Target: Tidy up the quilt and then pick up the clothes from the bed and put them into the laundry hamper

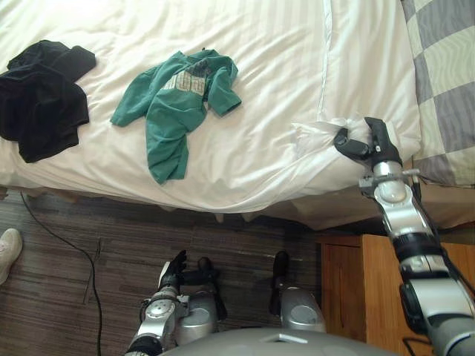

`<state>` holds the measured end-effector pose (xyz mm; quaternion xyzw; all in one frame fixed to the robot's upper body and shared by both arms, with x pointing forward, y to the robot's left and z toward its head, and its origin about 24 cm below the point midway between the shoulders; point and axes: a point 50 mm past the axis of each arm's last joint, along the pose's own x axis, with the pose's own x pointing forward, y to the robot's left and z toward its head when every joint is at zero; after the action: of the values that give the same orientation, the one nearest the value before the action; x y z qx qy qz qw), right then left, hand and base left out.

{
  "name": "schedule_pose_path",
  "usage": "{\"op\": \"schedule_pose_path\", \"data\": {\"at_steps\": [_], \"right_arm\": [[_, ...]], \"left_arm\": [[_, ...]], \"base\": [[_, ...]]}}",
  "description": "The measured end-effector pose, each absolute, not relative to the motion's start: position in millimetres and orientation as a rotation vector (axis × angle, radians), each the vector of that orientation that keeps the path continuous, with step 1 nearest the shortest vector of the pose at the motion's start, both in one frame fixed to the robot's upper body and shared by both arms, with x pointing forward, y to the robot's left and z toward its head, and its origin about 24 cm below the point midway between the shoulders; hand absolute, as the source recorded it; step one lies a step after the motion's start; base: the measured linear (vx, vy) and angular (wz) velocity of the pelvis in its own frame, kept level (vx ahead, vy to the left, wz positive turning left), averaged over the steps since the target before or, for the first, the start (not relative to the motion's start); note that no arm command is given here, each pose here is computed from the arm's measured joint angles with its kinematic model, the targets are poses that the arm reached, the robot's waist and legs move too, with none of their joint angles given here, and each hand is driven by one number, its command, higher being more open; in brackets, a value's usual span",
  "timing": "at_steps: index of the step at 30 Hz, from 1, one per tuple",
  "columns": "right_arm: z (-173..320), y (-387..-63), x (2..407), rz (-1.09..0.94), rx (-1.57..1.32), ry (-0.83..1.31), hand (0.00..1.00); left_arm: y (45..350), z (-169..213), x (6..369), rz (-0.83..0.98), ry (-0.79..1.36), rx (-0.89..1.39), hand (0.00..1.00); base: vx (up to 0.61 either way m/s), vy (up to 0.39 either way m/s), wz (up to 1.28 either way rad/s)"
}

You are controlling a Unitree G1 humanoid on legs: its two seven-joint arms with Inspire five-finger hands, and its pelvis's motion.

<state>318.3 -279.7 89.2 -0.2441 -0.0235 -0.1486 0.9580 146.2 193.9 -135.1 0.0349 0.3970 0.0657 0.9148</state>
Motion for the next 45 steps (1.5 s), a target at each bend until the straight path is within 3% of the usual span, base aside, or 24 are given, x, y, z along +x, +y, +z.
{"op": "schedule_pose_path", "data": {"at_steps": [4, 5, 11, 14, 20, 26, 31, 32, 38, 45], "right_arm": [[57.7, -287.5, 277.0, -0.387, -0.331, -0.007, 0.00], [45.5, -289.1, 264.8, -0.417, -0.281, 0.024, 1.00], [9.3, -280.6, 234.0, -0.550, 0.027, 0.067, 1.00], [-19.0, -291.9, 205.0, -0.684, 0.159, 0.156, 1.00], [-83.0, -319.6, 118.3, -1.191, 0.657, 0.284, 1.00], [-96.2, -332.9, 38.0, -1.597, 0.888, 0.193, 1.00], [-72.9, -350.5, 35.8, -1.677, 0.860, 0.039, 1.00], [-60.3, -356.6, 44.0, -1.653, 0.847, -0.030, 0.00], [10.9, -366.8, 106.1, -1.394, 0.738, -0.344, 0.00], [49.6, -323.4, 200.9, -0.972, 0.823, -0.459, 0.00]], "left_arm": [[198.8, -139.2, 140.1, 0.164, 0.865, 0.050, 1.00], [199.9, -141.1, 137.2, 0.171, 0.884, 0.047, 1.00], [204.4, -147.3, 125.9, 0.201, 0.947, 0.034, 1.00], [203.7, -151.2, 118.9, 0.208, 0.982, 0.016, 1.00], [198.3, -159.5, 98.4, 0.317, 1.046, -0.117, 1.00], [197.6, -162.8, 83.4, 0.443, 1.057, -0.243, 1.00], [198.9, -163.4, 77.1, 0.486, 1.059, -0.269, 1.00], [199.3, -163.3, 76.0, 0.493, 1.057, -0.272, 1.00], [200.7, -163.2, 74.9, 0.497, 1.057, -0.271, 1.00], [203.2, -162.7, 77.9, 0.395, 1.076, -0.171, 1.00]], "base": [[0.03, -0.018, -0.21], [0.02, -0.014, -0.36], [-0.01, -0.013, -0.28], [-0.02, -0.013, -0.29], [0.02, -0.001, -0.37], [-0.02, -0.035, -0.17], [-0.03, -0.034, 0.06], [-0.04, -0.023, 0.04], [-0.03, -0.027, 0.04], [-0.03, -0.031, 0.19]]}}
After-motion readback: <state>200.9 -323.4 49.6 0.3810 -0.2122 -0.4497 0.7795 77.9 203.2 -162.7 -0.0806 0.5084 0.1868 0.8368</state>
